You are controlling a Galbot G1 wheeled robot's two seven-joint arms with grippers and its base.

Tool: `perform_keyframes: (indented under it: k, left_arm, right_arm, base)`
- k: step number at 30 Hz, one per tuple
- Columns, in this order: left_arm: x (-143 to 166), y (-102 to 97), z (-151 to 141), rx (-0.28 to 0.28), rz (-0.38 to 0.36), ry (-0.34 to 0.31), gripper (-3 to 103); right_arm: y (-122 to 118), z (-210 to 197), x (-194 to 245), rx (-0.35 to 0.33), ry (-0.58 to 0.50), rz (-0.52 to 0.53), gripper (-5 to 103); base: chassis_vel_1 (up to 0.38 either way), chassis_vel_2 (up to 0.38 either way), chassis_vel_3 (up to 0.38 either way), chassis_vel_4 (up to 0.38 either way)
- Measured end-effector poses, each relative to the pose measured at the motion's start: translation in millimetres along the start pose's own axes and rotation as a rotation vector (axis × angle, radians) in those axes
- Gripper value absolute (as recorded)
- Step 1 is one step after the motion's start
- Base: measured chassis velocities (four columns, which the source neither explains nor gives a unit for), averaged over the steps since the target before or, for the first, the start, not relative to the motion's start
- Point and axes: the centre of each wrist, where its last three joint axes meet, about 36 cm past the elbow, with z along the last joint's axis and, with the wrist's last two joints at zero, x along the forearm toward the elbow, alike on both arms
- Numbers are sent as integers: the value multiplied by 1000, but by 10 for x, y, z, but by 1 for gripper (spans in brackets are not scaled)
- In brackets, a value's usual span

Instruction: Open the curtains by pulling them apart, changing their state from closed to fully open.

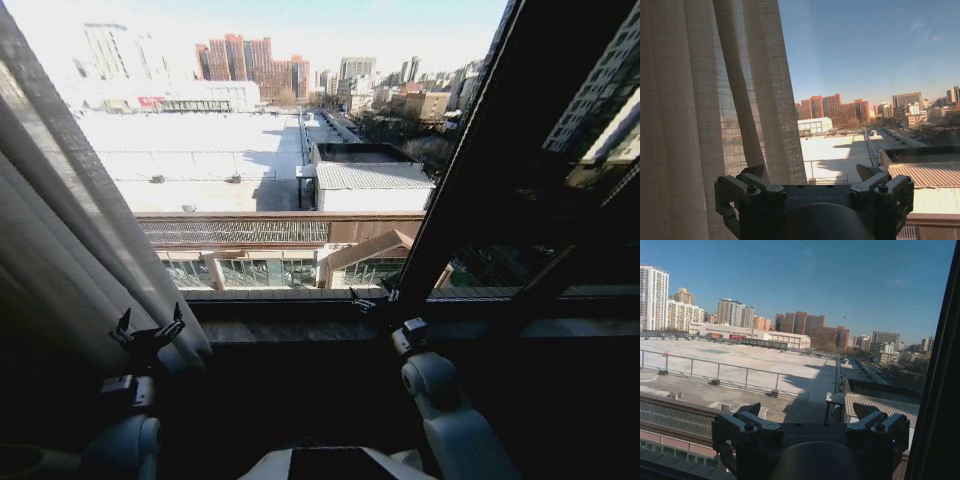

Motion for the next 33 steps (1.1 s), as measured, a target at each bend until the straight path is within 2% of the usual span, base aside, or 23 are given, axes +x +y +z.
perform_keyframes:
  k: [9, 33]
  left_arm:
    - [-51, 0, 88, -6, 5, 17, 100]
    - [-88, -5, 128, -25, 15, 13, 100]
  right_arm:
    - [-5, 95, -46, -3, 23, 4, 100]
    - [20, 112, -65, -3, 25, 1, 100]
  base:
    - [-249, -257, 239, 236]
    - [-348, -347, 347, 346]
